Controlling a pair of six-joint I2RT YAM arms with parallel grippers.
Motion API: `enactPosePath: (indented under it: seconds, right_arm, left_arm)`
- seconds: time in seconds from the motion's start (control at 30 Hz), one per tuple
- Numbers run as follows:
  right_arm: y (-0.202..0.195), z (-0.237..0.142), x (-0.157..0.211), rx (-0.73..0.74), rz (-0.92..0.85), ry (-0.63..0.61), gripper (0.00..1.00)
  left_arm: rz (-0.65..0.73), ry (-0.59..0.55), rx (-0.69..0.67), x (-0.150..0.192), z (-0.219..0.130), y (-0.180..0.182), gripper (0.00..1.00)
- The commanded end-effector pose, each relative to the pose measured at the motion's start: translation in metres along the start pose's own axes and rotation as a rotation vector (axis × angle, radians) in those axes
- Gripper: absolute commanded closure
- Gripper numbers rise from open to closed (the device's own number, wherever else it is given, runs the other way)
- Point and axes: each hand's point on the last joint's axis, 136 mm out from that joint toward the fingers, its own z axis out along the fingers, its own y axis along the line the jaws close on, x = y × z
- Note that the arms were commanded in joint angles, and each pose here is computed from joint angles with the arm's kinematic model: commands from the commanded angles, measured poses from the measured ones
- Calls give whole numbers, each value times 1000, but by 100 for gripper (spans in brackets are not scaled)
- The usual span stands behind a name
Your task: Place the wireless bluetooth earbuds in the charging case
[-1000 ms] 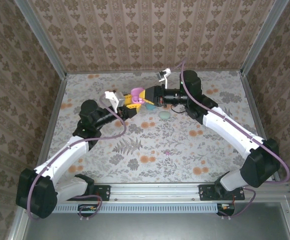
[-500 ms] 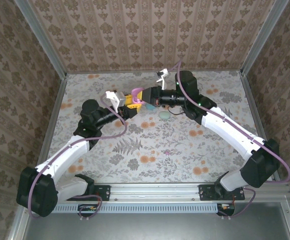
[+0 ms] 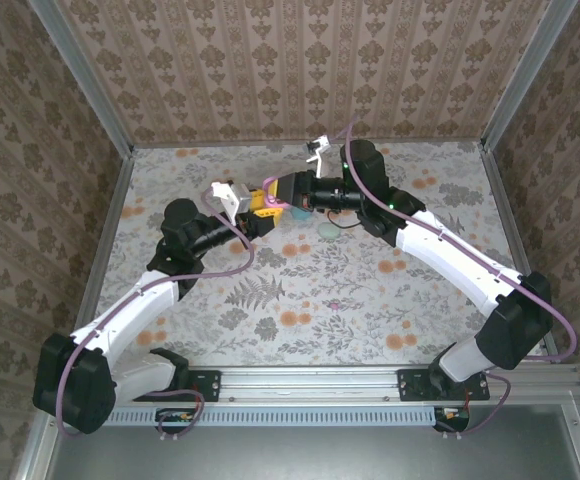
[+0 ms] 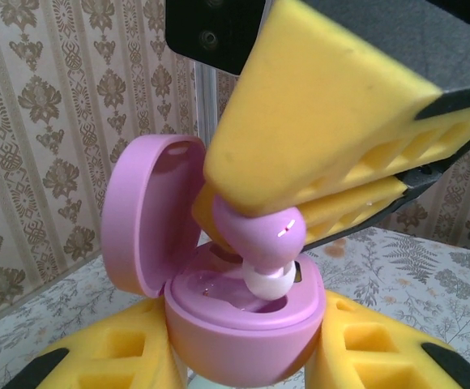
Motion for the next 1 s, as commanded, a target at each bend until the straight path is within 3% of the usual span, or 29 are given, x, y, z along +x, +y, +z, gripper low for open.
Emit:
enactPosePath:
  seconds: [0.0,0.47,0.97]
  right_arm:
    - [1,3,0,24,-19,1,79]
    - [-27,6,18,213,-59,63,77]
    - [-29,0,9,292,-83,38,71]
  left_arm:
    - [59,-54,9,-21,0,-4,68]
    - [64,-61,-4,-23,-1,-3,68]
    - [69,-61,-4,-24,-2,-4,68]
